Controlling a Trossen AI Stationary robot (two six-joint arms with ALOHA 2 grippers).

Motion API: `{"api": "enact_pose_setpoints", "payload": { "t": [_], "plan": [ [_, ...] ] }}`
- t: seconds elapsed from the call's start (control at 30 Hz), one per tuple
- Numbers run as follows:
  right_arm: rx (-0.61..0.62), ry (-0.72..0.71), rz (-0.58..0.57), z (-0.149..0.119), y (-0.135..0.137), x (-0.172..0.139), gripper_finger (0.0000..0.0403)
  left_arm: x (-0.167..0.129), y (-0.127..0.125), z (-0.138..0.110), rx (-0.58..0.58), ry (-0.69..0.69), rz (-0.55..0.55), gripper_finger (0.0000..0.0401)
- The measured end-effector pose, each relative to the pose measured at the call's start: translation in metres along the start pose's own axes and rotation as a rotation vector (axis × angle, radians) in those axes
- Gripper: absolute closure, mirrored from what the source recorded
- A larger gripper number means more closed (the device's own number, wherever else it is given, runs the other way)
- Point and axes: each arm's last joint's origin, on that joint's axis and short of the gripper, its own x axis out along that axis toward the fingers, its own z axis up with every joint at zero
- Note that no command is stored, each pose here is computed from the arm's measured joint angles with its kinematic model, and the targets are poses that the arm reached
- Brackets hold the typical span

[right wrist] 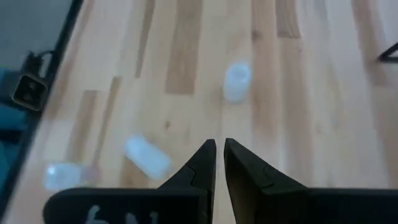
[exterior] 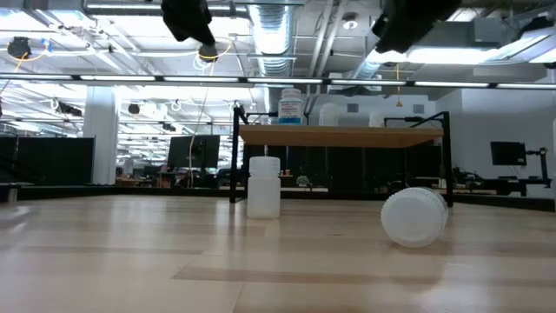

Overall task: Pick and place medicine bottles onto shelf by color
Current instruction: Put the transparent pill bottle on the shelf aligned with the other transparent bottle

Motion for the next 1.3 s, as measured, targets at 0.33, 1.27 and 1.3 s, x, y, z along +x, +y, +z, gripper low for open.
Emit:
{"api": "enact_pose_setpoints", "payload": {
  "t": [0.33, 1.27, 1.3],
  "plan": [
    [-0.015, -0.151, 0.19, 0.019, 0.048, -0.025, 0.0348, 0.014, -0.014, 0.0, 0.039, 0.019, -0.027, 0.0207],
    [0.24, 0.255, 0.154, -0.027, 0.166, 0.035, 0.0321, 0.033, -0.029, -0.006, 0.092, 0.084, -0.035, 0.0207],
    [0.248, 0.271, 0.165, -0.027, 0.165, 0.04, 0.031, 0.033, -0.029, -0.006, 0.092, 0.082, -0.036, 0.0207]
  ]
}}
